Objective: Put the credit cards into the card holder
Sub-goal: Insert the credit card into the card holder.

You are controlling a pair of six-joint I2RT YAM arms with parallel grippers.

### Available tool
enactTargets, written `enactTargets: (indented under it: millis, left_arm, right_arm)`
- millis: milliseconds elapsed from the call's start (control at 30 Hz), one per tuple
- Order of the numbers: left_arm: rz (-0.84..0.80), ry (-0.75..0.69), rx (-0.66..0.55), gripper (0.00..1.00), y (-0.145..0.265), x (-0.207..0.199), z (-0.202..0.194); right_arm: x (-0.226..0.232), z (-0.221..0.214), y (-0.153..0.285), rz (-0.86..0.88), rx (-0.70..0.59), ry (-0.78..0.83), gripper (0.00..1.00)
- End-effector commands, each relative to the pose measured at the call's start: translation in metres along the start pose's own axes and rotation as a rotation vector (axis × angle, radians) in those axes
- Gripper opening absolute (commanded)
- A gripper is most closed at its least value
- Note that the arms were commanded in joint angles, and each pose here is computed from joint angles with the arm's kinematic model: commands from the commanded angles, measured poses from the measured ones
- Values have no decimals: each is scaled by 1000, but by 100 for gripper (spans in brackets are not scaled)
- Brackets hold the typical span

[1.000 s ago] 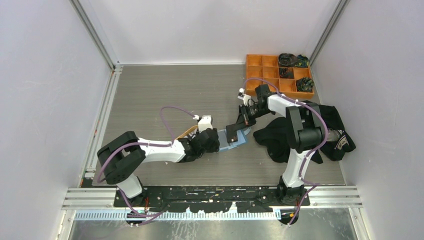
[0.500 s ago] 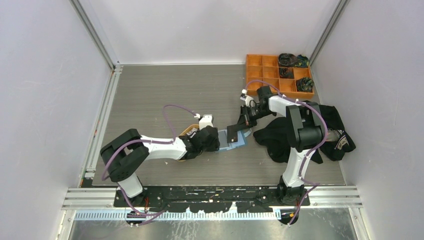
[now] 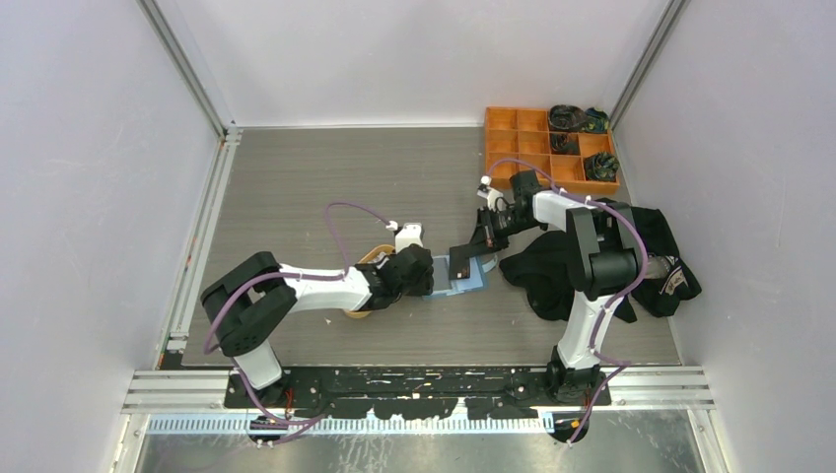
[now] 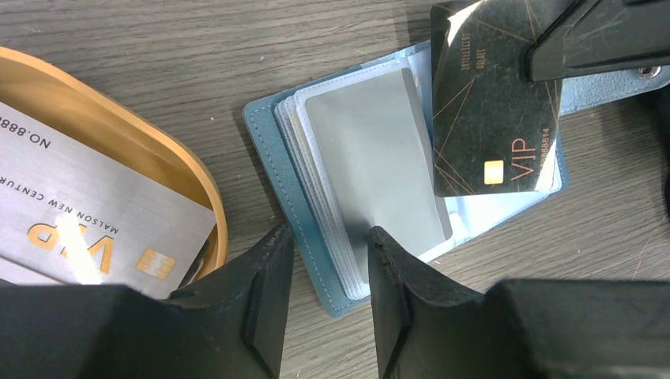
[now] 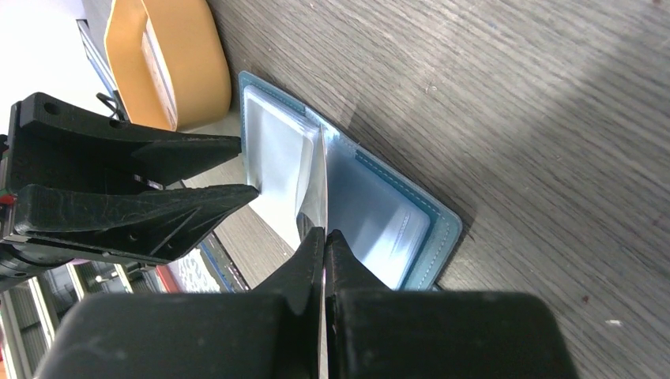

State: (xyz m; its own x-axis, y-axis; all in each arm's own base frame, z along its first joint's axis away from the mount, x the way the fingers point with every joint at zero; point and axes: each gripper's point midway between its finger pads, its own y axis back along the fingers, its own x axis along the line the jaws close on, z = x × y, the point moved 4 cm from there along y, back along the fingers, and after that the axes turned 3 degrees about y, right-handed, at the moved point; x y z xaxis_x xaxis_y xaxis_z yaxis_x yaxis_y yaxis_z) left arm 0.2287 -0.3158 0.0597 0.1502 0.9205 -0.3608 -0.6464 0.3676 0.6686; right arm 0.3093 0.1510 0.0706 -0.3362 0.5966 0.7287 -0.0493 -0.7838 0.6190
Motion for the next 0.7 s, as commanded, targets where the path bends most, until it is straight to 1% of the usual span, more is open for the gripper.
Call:
enactTargets:
  millis: [0, 300, 667]
  left_arm:
    - [16, -22, 16, 39, -4, 1, 0]
    - [20, -23, 29, 37, -5, 2, -1]
    - [21, -22, 36, 37, -7, 2, 0]
  right_arm:
    - [1, 1, -5, 18, -6, 22, 1]
    - [1, -7, -11, 35, 19, 11, 1]
    - [-1, -16, -14, 27, 53, -102, 1]
